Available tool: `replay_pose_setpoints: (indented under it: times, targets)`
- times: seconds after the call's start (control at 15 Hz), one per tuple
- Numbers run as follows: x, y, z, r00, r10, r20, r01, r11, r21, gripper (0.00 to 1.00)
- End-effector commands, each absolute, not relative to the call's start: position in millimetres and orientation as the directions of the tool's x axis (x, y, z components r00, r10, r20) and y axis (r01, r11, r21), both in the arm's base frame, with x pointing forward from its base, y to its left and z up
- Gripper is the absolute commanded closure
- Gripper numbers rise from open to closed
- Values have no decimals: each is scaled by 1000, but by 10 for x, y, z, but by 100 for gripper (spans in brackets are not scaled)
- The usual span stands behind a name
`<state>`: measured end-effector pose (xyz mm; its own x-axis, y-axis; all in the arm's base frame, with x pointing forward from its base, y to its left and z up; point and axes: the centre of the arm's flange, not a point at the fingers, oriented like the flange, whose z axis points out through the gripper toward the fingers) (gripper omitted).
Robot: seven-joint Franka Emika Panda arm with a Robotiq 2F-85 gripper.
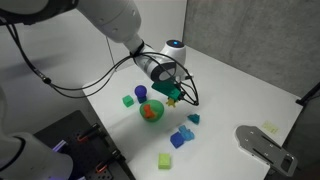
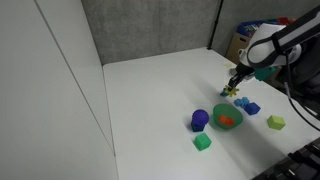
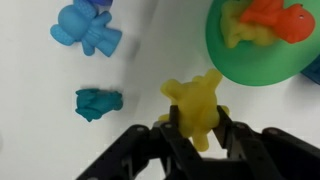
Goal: Put the orange toy in the green bowl
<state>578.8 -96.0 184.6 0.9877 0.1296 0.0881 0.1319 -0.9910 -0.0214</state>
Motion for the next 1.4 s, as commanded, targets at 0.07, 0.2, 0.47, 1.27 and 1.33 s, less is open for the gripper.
replay_pose_setpoints:
  times: [0.07, 0.2, 0.47, 1.27, 1.33]
  targets:
    - [5544, -667, 2192, 985, 157, 66, 161, -985, -58, 88]
    - [5461, -621, 2236, 985, 167, 41, 169, -984, -56, 88]
    - [5317, -538, 2168, 981, 195, -4, 194, -980, -52, 36]
    - [5347, -624, 2386, 983, 176, -47, 175, -984, -27, 0]
    - [5343, -676, 2473, 984, 168, -59, 167, -986, -21, 0]
